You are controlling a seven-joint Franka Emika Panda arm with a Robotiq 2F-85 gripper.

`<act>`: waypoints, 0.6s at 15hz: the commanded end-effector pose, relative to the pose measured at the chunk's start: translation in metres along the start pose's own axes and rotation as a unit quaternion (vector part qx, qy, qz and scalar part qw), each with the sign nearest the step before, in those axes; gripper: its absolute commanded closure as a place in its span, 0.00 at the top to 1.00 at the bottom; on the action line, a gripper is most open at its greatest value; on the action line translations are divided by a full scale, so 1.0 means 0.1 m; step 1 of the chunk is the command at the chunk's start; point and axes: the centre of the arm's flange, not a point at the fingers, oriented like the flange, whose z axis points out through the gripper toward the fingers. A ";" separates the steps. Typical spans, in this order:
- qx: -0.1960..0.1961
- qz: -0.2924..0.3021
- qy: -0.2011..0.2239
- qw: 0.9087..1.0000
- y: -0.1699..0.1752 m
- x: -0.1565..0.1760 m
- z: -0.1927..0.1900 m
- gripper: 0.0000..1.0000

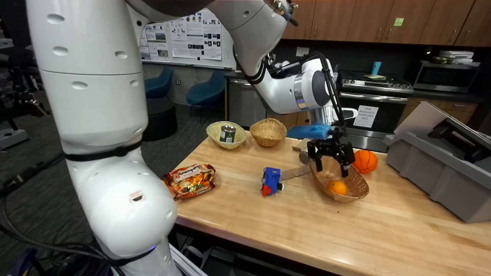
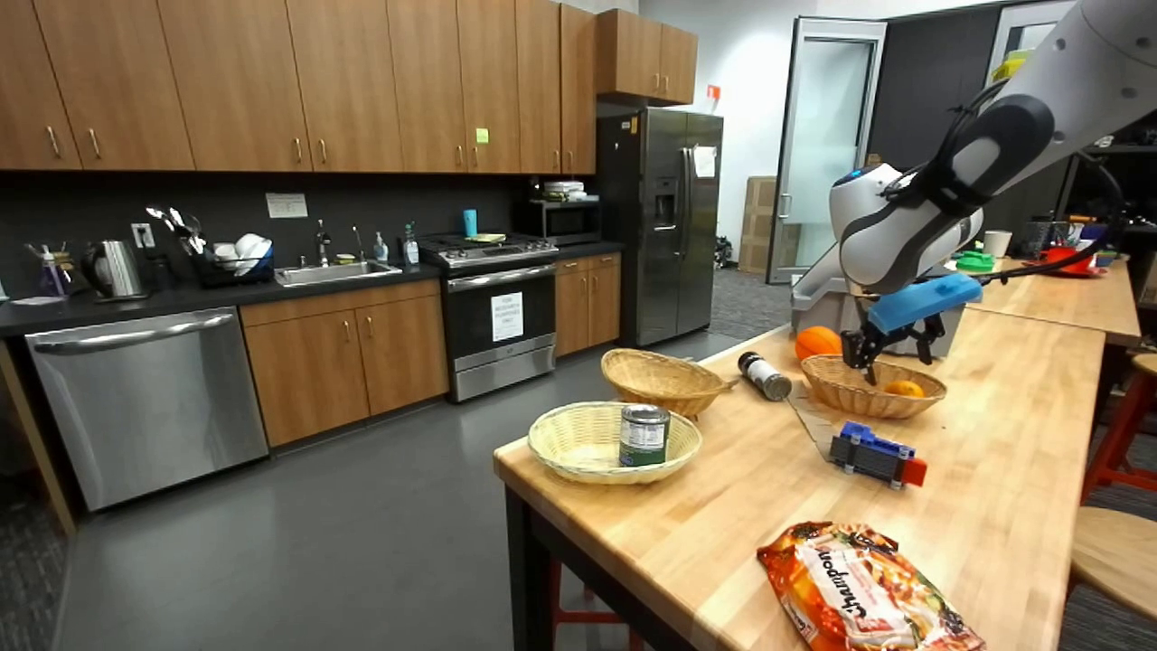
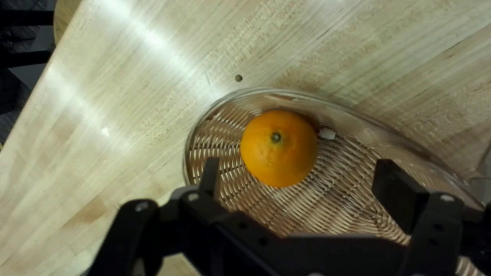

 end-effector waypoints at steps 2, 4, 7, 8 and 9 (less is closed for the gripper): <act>-0.008 0.011 -0.004 1.000 -0.01 0.21 0.06 1.00; -0.009 0.007 -0.007 1.000 -0.07 0.26 0.14 1.00; -0.015 0.006 -0.020 1.000 -0.12 0.26 0.29 1.00; -0.017 0.006 -0.026 1.000 -0.13 0.25 0.34 1.00; -0.020 0.008 -0.031 0.999 -0.12 0.23 0.40 1.00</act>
